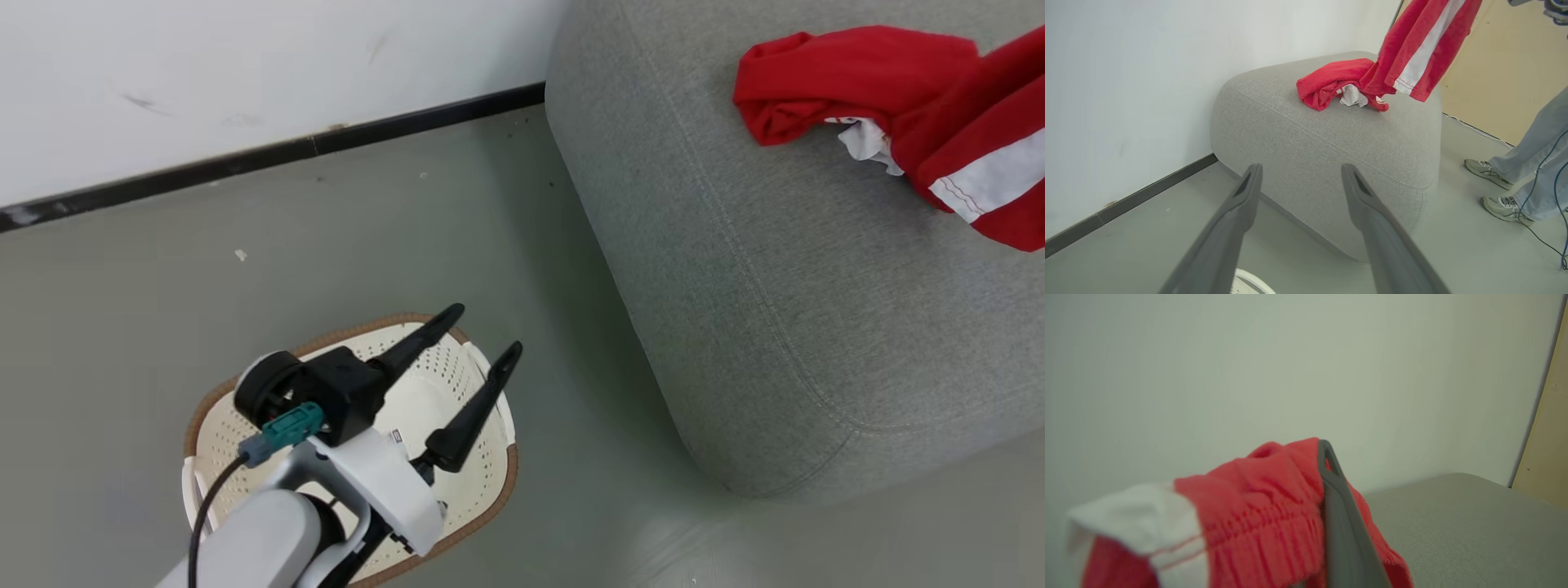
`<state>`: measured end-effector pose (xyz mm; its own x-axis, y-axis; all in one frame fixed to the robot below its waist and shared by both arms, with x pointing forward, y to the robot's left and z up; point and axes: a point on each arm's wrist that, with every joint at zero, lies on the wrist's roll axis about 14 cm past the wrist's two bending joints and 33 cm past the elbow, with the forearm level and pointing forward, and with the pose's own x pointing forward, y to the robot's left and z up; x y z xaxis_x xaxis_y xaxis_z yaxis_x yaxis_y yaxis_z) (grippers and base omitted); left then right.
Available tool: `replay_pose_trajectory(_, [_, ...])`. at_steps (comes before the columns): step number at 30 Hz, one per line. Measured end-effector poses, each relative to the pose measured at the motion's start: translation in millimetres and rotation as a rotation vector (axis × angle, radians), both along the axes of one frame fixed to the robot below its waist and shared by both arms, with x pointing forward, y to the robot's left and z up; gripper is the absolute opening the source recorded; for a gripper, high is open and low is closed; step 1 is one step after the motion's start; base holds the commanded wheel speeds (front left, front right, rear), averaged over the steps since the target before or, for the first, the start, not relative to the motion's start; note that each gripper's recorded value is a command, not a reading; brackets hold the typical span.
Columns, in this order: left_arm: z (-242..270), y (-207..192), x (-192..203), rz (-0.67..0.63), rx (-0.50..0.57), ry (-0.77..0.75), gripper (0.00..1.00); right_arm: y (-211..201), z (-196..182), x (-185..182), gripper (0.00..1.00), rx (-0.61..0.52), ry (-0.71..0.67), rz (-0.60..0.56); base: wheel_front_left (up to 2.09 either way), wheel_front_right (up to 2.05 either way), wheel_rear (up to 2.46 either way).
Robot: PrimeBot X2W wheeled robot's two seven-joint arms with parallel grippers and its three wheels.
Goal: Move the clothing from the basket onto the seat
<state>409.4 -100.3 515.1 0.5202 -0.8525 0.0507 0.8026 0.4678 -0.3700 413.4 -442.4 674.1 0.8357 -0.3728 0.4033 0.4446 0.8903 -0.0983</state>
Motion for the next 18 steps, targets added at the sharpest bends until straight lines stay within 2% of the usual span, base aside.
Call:
replay_pose_trajectory(5, [-15,13,14,0.032,0.023,0.023,1.0,4,-31,25,0.0,-0.019,0.117,0.009,0.0,0.0,0.0])
replay_pose_trajectory(8, [-21,16,17,0.035,0.021,0.037,1.0,14,-53,42,0.0,-0.079,0.226,0.041,0.0,0.0,0.0])
replay_pose_trajectory(18, [-40,29,33,0.063,0.024,0.069,1.0,-1,-84,70,0.0,-0.126,0.361,0.004,0.0,0.0,0.0])
